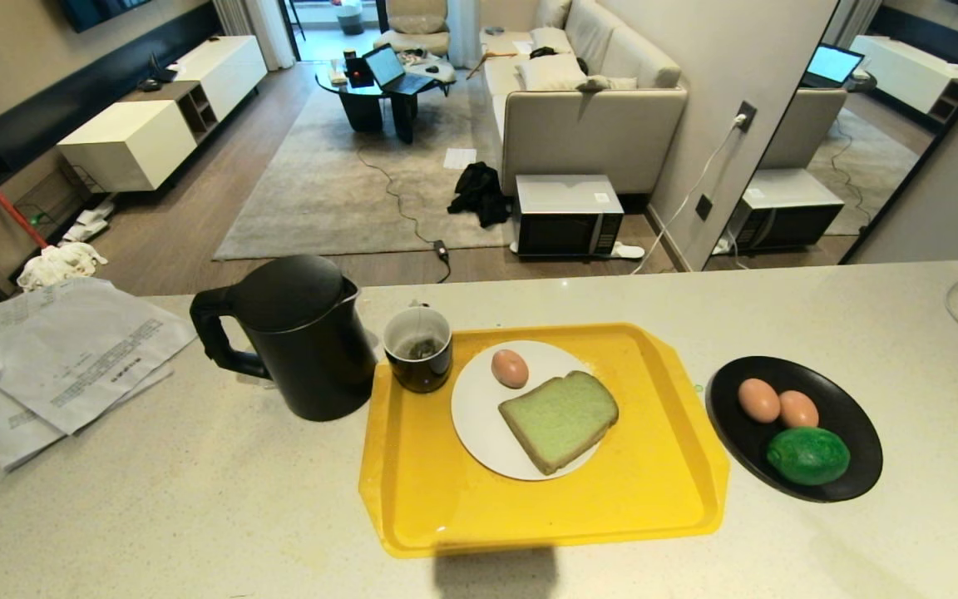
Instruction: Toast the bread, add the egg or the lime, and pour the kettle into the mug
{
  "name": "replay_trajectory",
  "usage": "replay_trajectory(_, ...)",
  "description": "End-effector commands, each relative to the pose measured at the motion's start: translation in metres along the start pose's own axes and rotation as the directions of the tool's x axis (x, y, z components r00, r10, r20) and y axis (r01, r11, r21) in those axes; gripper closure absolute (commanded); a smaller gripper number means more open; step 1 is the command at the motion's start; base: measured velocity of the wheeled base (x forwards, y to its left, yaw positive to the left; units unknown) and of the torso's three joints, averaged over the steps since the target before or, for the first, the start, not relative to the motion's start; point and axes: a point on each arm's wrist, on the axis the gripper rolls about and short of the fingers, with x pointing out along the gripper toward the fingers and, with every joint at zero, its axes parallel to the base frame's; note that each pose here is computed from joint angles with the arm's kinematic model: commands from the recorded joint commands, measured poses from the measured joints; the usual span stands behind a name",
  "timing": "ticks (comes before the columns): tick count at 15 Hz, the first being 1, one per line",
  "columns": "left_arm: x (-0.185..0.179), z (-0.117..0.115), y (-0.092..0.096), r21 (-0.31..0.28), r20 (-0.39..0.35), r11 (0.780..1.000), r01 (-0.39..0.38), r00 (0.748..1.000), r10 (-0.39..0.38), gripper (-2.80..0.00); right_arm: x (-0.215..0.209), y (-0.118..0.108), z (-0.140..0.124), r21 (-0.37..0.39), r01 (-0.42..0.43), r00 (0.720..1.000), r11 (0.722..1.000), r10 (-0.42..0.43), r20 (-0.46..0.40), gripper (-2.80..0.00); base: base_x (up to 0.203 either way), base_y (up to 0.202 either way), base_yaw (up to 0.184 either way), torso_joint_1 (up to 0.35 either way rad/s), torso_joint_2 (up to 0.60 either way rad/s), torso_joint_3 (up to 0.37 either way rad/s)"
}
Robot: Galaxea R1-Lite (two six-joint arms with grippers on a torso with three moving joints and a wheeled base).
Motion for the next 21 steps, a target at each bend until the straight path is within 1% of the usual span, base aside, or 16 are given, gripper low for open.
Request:
replay_trajectory(1,0.0000,0.0001,0.0000,0.000,0.001,1.000,-0.001,1.000,0.001,0.00,0.0000,0.0000,0.0001,-0.001,0.000,1.000,1.000,0.000,0.000,0.00,0.000,0.000,0.000,0.000,0.00,0.000)
replay_trajectory(4,0.0000,0.0001,0.0000,0.001,0.001,1.000,-0.002,1.000,0.002,0.00,0.0000,0.0000,0.0001,0.000,0.000,1.000,1.000,0.000,0.000,0.00,0.000,0.000,0.000,0.000,0.00,0.000)
replay_trajectory(6,-0.0001,0.0004,0.0000,0.017,0.002,1.000,-0.005,1.000,0.005,0.00,0.0000,0.0000,0.0001,0.000,0.000,1.000,1.000,0.000,0.000,0.00,0.000,0.000,0.000,0.000,0.00,0.000)
replay_trajectory(7,-0.0001,0.0001,0.0000,0.054,-0.002,0.999,-0.002,1.000,0.003,0.00,0.0000,0.0000,0.0001,0.000,0.000,1.000,1.000,0.000,0.000,0.00,0.000,0.000,0.000,0.000,0.00,0.000)
replay_trajectory(9,-0.0002,0.0002,-0.0004,0.173,-0.006,0.985,0.013,1.000,-0.013,0.00,0.0000,0.0000,0.0001,0.000,0.000,1.000,1.000,0.000,0.000,0.00,0.000,0.000,0.000,0.000,0.00,0.000)
replay_trajectory(10,-0.0005,-0.0006,-0.0006,0.175,-0.030,0.984,0.030,0.999,-0.025,0.00,0.0000,0.0000,0.0001,-0.001,0.000,1.000,1.000,0.000,0.000,0.00,0.000,0.000,0.000,0.000,0.00,0.000)
replay_trajectory(11,-0.0015,-0.0010,-0.0007,0.173,-0.056,0.984,0.036,0.998,-0.027,0.00,0.0000,0.0000,0.0001,-0.001,0.000,1.000,1.000,0.000,0.000,0.00,0.000,0.000,0.000,0.000,0.00,0.000)
replay_trajectory(12,-0.0028,-0.0004,-0.0006,0.154,-0.065,0.987,0.035,0.998,-0.025,0.00,0.0000,0.0000,0.0001,0.000,0.000,1.000,1.000,0.000,0.000,0.00,0.000,0.000,0.000,0.000,0.00,0.000)
replay_trajectory(15,-0.0021,0.0000,-0.0005,0.127,-0.044,0.992,0.025,0.999,-0.019,0.00,0.0000,0.0000,0.0001,0.000,0.000,1.000,1.000,0.000,0.000,0.00,0.000,0.000,0.000,0.000,0.00,0.000)
replay_trajectory(19,-0.0021,0.0001,-0.0004,0.043,-0.044,0.999,0.016,0.999,-0.015,0.00,0.0000,0.0000,0.0001,0.000,0.000,1.000,1.000,0.000,0.000,0.00,0.000,0.000,0.000,0.000,0.00,0.000)
replay_trajectory(21,-0.0021,0.0001,-0.0001,0.028,-0.043,1.000,0.001,0.999,0.000,0.00,0.0000,0.0000,0.0001,-0.001,0.000,1.000,1.000,0.000,0.000,0.00,0.000,0.000,0.000,0.000,0.00,0.000)
